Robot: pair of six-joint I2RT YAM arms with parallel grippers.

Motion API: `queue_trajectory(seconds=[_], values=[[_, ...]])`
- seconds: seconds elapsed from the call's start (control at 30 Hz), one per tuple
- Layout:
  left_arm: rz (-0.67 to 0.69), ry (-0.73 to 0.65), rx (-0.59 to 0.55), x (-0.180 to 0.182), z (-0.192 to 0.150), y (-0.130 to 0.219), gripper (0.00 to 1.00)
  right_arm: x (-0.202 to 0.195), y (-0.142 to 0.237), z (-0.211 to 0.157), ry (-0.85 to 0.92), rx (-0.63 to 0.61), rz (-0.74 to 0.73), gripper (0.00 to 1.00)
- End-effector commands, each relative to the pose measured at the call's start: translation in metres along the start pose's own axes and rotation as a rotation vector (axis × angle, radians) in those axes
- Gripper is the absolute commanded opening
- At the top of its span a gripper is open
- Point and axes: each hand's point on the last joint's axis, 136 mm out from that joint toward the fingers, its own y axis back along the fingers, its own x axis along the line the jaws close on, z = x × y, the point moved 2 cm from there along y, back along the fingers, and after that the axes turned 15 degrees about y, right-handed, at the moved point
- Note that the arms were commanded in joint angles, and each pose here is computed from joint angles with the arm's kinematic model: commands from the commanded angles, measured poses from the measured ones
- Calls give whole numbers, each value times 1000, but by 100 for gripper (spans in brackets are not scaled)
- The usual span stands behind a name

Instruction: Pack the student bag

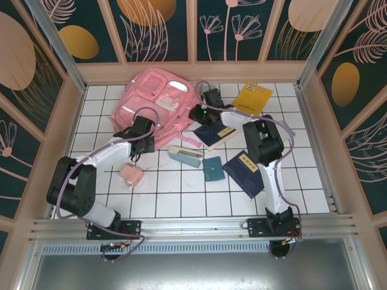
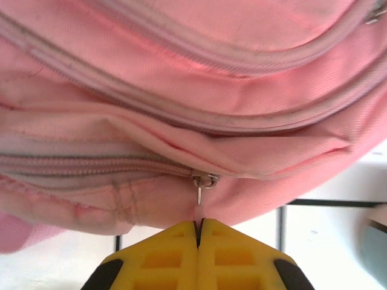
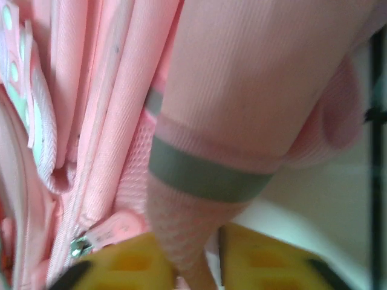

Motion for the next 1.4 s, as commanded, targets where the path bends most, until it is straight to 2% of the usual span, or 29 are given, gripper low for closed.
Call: queue_trajectory(seconds=[0.0,0.07,0.17,0.3,0.57,0.8,0.83,0.9,0.97,1.0,1.2,1.37], values=[[-181,-2,46,-29,1,20,0,12,42,45,31,-151,-50,41],[-273,-21,53,-51,1,28,0,23,53,37,6,-161,-40,46],[-366,-65,71,-80,-8,36,0,36,64,18,-50,-148,-15,47],[-428,-83,98,-102,-20,39,0,55,74,-7,-119,-122,35,46],[-478,-111,135,-117,-34,41,0,78,63,-67,-282,5,77,49],[-478,-126,146,-116,-42,41,0,90,38,-86,-335,54,109,49],[-472,-125,144,-114,-42,40,0,90,34,-86,-337,55,108,47],[-454,-123,140,-111,-42,40,0,90,29,-82,-340,49,103,34],[-414,-116,136,-104,-43,37,0,88,28,-76,-340,33,81,7],[-386,-110,132,-99,-43,35,0,85,29,-74,-340,27,64,0],[-119,-56,70,-54,-36,25,0,63,54,-59,-319,-56,-46,0],[64,-1,40,-2,-29,24,0,40,71,-49,-322,-95,-84,0]])
